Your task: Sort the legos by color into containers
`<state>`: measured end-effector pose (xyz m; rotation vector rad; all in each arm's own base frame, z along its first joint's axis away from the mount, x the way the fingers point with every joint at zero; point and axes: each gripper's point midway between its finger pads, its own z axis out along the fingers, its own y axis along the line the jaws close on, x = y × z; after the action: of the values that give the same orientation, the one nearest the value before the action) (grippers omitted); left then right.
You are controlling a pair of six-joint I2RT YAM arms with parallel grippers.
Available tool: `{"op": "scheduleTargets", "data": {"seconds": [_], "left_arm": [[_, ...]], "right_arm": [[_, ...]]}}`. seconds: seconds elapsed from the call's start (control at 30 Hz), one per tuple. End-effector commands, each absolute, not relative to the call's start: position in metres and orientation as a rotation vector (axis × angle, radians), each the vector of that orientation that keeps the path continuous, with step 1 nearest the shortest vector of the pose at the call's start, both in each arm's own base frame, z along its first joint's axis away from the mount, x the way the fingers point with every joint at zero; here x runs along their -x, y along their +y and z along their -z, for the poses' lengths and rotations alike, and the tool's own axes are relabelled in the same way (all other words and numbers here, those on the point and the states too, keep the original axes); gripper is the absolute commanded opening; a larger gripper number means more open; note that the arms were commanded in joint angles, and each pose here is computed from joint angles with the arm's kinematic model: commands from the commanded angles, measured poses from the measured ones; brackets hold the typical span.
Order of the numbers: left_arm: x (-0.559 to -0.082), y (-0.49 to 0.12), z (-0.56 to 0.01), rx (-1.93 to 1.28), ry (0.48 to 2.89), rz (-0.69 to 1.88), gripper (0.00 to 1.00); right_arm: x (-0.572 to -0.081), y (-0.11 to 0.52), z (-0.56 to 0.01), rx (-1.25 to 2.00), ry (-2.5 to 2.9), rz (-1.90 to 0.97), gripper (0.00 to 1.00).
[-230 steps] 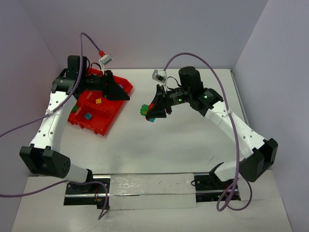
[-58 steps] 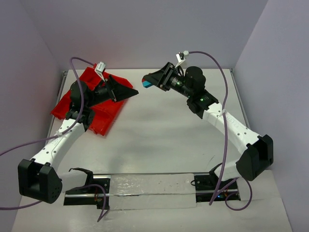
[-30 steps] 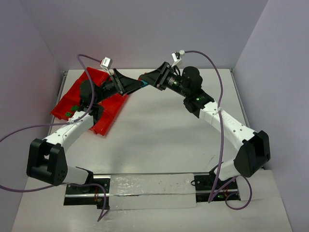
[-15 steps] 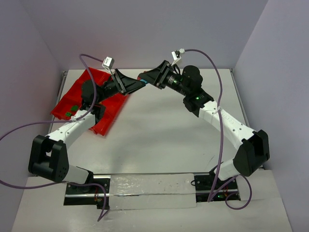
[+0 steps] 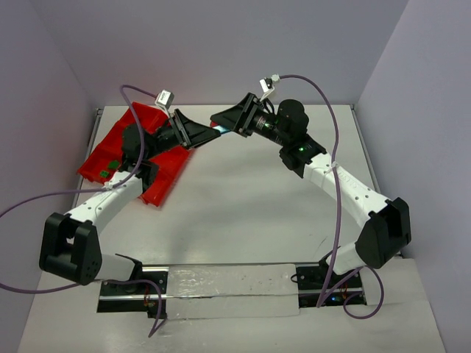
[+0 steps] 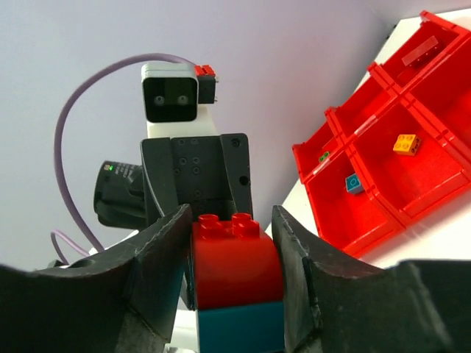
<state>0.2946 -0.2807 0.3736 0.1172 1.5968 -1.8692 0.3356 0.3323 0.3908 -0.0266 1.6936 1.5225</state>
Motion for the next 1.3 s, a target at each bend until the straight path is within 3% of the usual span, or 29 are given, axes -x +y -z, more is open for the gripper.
{"op": "scheduleTargets", "data": {"seconds": [0.0,0.17,0.27,0.57,1.27], "left_arm": [[-0.271,-0.278,-0.388,-0.237,1.566,1.837,0.0],[-0.268,-0.278,-0.385,-0.244,1.588,1.828,0.0],[-0.266,-0.277,-0.382,-0.25,1.602,1.831,0.0],[-0.259,-0.276,-0.368,-0.3,1.669,1.79,0.0],[-0.252,-0.271,-0.336,-0.288,1.813,1.706,0.0]], "right_arm": [[-0.321,0.322,-0.426,0.126,1.604,-1.519,0.49],[-0.312,0.321,-0.427,0.17,1.605,-1.532,0.15],[-0.308,0.321,-0.424,0.189,1.612,-1.539,0.12],[-0.304,0.321,-0.427,0.229,1.654,-1.537,0.1],[-0.348,0.277,-0.406,-0.163,1.728,-1.366,0.08]]}}
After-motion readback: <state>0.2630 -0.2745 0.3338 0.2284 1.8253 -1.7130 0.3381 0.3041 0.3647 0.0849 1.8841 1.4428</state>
